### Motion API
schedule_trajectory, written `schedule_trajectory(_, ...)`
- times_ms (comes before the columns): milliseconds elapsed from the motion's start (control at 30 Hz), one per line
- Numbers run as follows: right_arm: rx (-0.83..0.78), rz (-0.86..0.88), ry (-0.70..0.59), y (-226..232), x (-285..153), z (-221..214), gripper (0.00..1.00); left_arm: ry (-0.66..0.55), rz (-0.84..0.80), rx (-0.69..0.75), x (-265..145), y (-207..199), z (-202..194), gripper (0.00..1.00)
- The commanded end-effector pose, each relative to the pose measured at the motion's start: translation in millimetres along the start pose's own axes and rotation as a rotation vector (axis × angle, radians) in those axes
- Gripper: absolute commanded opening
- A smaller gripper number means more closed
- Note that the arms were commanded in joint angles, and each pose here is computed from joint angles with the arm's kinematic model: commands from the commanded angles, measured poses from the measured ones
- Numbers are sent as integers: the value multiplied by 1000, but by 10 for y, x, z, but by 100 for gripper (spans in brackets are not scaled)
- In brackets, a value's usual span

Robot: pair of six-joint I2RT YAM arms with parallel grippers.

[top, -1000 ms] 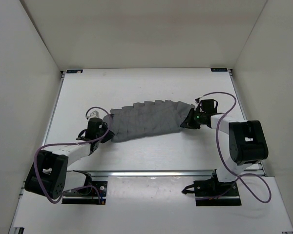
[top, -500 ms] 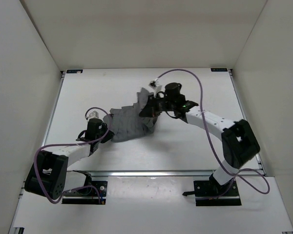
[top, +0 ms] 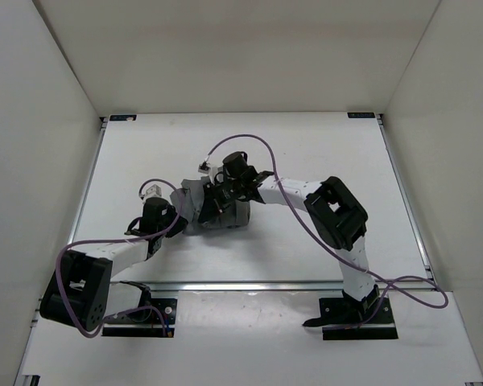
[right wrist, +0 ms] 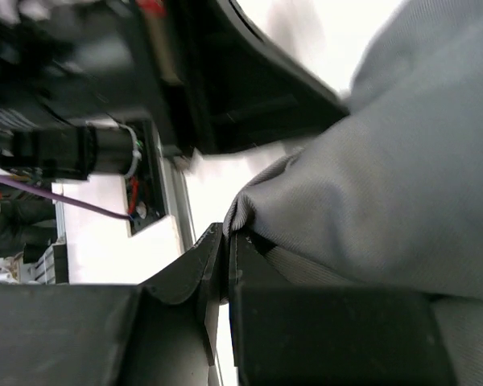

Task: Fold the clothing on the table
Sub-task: Fold the skirt

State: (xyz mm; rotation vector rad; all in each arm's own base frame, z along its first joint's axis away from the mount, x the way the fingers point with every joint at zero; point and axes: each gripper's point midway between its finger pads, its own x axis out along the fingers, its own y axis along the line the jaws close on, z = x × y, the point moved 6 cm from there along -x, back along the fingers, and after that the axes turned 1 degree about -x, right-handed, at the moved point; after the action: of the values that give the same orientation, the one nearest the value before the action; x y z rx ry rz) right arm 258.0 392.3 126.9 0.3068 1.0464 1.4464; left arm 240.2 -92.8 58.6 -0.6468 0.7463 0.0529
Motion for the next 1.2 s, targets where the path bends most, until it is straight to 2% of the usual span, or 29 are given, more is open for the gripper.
schedule_trajectory(0, -124, 76, -53, 286, 42, 325, 0, -9, -9, -8, -33, 20, -1, 0)
schedule_trajectory(233, -141, 91, -35, 274, 226, 470, 0, 16, -8, 0, -26, 35, -41, 0)
schedule_trajectory(500, -44, 157, 24, -29, 316, 369, 0, 0, -32, 7, -78, 63, 4, 0)
schedule_trajectory(633, -18, 120, 65, -184, 415, 260, 0, -12, -45, 1, -117, 88, 29, 1)
schedule_trajectory(733, 6, 83, 71, -302, 460, 244, 0, -31, -52, -3, -154, 102, 55, 11)
schedule_trajectory(767, -1, 75, 72, -316, 486, 230, 0, -34, -64, -2, -168, 76, 86, 20)
schedule_trajectory(833, 5, 49, 80, -378, 505, 201, 10, -40, -69, -6, -196, 75, 93, 39)
schedule_trajectory(867, -7, 39, 79, -393, 509, 213, 12, -59, -87, -4, -227, 33, 132, 41)
schedule_trajectory(900, -32, 41, 77, -358, 515, 244, 18, -59, -89, -11, -248, 22, 124, 42)
schedule_trajectory(933, -45, 39, 75, -355, 502, 259, 24, -90, -91, -14, -285, -12, 192, 47)
schedule_trajectory(967, -64, 30, 69, -307, 458, 309, 25, -124, -106, -22, -335, -59, 255, 54)
schedule_trajectory(1067, -141, -14, 18, -110, 281, 539, 40, -191, -116, -47, -484, -111, 411, 58)
schedule_trajectory(1167, -196, -29, -37, 186, 16, 751, 49, -235, -103, -48, -613, -152, 519, 59)
